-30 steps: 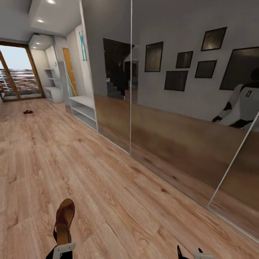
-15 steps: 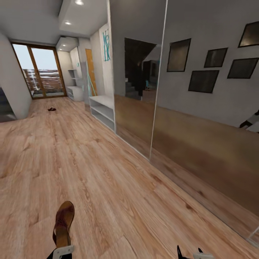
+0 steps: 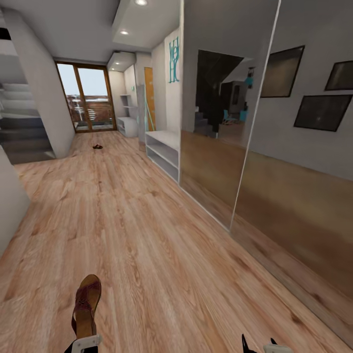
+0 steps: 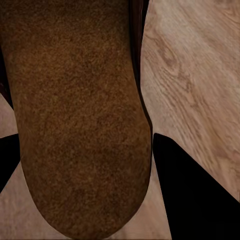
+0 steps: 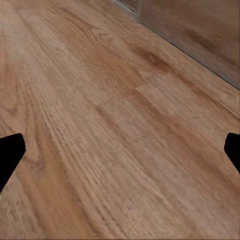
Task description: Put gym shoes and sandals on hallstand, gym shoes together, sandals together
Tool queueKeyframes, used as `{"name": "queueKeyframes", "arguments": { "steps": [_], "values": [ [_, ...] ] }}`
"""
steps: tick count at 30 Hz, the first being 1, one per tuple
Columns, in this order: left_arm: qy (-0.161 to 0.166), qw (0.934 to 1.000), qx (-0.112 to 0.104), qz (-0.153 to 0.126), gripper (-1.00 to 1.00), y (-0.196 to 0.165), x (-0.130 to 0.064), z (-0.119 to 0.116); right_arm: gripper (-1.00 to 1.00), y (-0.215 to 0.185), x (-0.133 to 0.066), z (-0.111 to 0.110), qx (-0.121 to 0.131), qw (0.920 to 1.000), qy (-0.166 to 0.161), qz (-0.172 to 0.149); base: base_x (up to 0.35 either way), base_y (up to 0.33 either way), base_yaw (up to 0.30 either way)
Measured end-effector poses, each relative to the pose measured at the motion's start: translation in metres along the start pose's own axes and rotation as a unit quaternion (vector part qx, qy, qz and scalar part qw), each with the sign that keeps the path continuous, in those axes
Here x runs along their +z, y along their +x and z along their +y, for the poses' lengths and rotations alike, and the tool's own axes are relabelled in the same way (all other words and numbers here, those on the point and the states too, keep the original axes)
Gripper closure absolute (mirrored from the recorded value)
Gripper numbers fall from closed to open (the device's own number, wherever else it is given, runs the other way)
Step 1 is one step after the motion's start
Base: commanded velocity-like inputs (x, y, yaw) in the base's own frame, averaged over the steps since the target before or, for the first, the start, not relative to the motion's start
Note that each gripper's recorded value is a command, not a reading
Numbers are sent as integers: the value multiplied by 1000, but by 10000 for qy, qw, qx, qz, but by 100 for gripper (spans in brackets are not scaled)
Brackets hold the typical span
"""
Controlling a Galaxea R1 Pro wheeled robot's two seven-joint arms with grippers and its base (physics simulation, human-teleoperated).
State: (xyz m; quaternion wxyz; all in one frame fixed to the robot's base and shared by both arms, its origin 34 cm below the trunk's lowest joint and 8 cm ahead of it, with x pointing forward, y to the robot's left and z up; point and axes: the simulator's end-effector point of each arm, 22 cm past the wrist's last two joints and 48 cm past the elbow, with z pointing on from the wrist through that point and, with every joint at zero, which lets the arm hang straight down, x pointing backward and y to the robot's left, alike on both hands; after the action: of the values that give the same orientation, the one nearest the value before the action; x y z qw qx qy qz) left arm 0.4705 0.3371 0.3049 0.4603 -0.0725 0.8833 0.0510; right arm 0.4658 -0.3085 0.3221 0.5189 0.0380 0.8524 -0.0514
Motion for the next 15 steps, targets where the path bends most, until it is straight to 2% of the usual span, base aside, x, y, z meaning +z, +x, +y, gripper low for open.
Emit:
{"name": "queueKeyframes", "arguments": {
  "steps": [15],
  "values": [
    [-2, 10000, 1, 3, 100, 0, 0, 0, -100, 0, 0, 2, 0, 10000, -15, 3, 336, 0, 279]
  ]
}}
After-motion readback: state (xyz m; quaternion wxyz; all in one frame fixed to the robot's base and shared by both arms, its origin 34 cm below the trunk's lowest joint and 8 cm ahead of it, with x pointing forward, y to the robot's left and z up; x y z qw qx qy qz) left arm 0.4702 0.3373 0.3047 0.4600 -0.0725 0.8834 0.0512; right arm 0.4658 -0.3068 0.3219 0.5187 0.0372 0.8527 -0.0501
